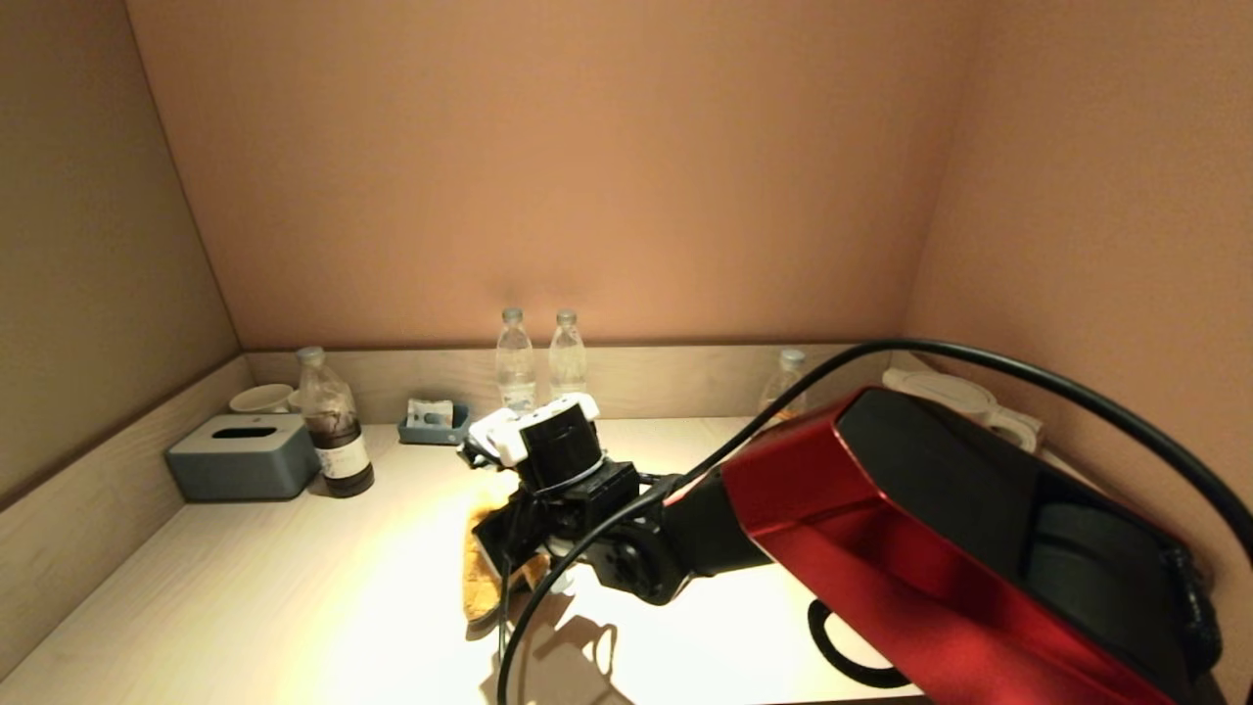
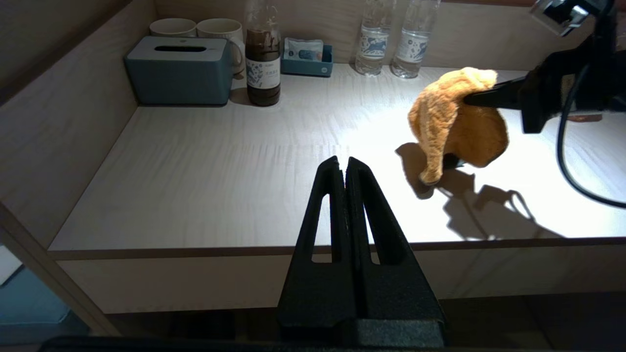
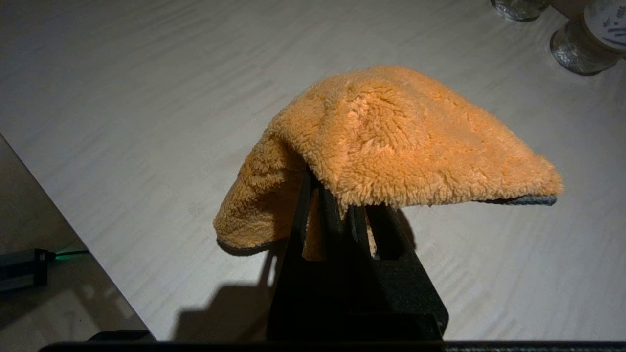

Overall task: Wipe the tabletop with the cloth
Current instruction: Place the tablecloth

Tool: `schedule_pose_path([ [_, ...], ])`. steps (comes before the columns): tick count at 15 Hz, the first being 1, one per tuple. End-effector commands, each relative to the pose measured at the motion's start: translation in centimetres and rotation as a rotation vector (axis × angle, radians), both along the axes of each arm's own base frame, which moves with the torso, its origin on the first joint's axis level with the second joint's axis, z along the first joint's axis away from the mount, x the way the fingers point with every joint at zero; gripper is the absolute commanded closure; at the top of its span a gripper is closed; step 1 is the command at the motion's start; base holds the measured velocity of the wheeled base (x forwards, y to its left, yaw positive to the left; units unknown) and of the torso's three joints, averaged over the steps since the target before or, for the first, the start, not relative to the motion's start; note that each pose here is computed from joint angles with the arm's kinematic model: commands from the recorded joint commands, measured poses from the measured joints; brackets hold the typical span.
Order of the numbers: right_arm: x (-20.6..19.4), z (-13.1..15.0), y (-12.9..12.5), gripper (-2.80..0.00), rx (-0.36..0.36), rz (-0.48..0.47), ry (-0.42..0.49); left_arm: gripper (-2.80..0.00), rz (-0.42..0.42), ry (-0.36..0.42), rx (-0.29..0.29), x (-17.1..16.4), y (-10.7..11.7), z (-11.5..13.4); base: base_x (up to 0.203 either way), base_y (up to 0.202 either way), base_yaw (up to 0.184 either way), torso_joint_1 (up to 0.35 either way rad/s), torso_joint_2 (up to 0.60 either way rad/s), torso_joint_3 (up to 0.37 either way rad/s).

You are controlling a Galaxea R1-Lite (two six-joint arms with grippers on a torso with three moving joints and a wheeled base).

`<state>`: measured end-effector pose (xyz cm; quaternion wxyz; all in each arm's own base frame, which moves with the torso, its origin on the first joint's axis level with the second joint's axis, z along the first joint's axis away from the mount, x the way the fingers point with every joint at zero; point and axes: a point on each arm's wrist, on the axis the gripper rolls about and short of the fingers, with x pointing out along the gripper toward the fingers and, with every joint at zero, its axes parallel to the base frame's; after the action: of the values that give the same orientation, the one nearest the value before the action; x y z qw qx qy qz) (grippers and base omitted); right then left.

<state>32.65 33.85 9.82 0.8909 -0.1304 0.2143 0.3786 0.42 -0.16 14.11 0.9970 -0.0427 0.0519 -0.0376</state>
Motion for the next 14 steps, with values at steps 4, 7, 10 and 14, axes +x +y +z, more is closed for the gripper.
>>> schedule_pose_path([
  [4,0.1,-1.8,3.9,0.00,-0.066,-0.014,0.001,0.00,0.009,0.121,-0.064,4.4,0.0,1.5,0.000,0.000,0.000,0.000,0.00,0.000],
  [7,0.0,-2.9,3.8,0.00,-0.107,-0.069,0.000,0.00,0.011,0.180,-0.119,7.2,-0.1,2.0,0.000,0.000,0.000,0.000,0.00,0.000],
  [10,-0.5,-2.8,3.1,0.00,-0.119,-0.074,0.015,0.00,-0.004,0.245,-0.187,9.8,-0.2,2.0,0.000,0.000,0.000,0.000,0.00,0.000],
  [14,-0.7,-3.7,2.8,0.00,-0.137,-0.082,0.040,0.00,-0.009,0.311,-0.230,13.5,-0.3,1.1,0.000,0.000,0.000,0.000,0.00,0.000],
])
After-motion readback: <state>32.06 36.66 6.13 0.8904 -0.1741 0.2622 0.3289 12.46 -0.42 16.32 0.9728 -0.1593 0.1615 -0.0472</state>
